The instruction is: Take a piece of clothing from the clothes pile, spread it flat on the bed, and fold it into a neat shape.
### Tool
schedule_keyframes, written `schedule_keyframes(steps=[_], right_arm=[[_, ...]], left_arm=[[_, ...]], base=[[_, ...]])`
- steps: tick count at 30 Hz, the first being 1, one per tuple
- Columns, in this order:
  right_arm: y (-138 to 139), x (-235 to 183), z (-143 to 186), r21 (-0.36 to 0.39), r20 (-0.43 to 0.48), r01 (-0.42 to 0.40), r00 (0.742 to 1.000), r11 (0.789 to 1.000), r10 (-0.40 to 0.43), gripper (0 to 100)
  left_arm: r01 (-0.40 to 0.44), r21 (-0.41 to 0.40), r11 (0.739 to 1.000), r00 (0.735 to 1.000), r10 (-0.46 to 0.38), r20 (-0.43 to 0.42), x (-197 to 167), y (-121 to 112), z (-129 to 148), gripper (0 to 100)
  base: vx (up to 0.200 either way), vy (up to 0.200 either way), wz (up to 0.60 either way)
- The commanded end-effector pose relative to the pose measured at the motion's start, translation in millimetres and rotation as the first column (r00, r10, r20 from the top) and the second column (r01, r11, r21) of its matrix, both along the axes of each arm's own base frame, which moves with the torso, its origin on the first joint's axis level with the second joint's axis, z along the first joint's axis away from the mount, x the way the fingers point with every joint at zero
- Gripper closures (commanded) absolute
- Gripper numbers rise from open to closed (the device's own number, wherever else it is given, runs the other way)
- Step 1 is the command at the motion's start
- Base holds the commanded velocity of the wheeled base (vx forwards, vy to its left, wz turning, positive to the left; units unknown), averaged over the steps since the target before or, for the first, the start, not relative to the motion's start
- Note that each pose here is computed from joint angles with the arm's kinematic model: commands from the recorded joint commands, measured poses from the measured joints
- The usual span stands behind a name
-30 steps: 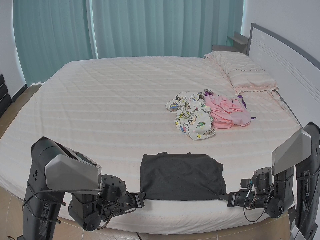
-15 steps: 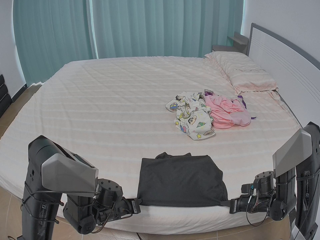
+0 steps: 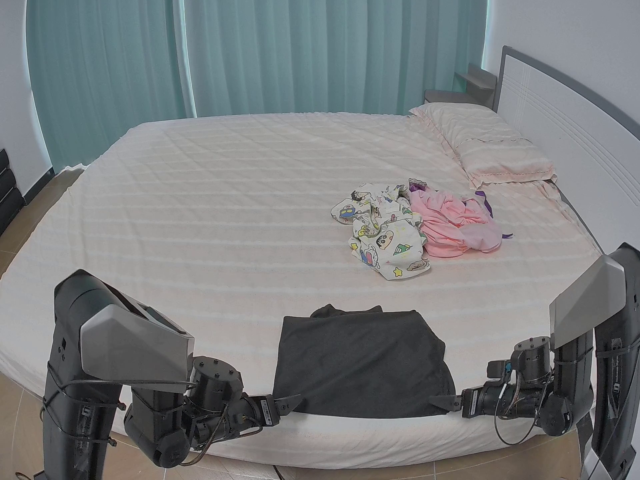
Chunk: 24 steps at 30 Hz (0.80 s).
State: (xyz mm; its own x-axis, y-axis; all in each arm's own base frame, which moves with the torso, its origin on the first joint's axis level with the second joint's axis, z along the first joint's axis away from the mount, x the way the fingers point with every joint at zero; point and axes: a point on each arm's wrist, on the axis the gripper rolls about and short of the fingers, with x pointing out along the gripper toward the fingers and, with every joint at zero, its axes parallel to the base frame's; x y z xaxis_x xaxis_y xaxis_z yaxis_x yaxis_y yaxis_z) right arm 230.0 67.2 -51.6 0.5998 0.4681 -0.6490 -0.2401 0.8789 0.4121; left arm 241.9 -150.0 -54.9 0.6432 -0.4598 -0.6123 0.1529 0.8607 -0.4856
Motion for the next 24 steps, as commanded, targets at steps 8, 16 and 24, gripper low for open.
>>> schedule_keyframes(steps=[8,16,24], right_arm=[[48,60,46,0.293,0.206,0.147,0.955,0.945,-0.212,0],[92,96,41,0.34,0.262,0.217,0.912,0.915,-0.314,0],[123,90,30,0.382,0.211,0.177,0.939,0.907,-0.272,0]], left_arm=[[-0.12,-0.117,0.986,0.989,0.129,0.067,13,19,37,0],[-0.174,-0.153,0.973,0.985,0.175,-0.011,6,22,32,0],[-0.2,-0.163,0.966,0.98,0.196,-0.04,6,23,28,0]], base=[[0.0,0.0,0.0],[0.0,0.0,0.0],[0.0,0.0,0.0]])
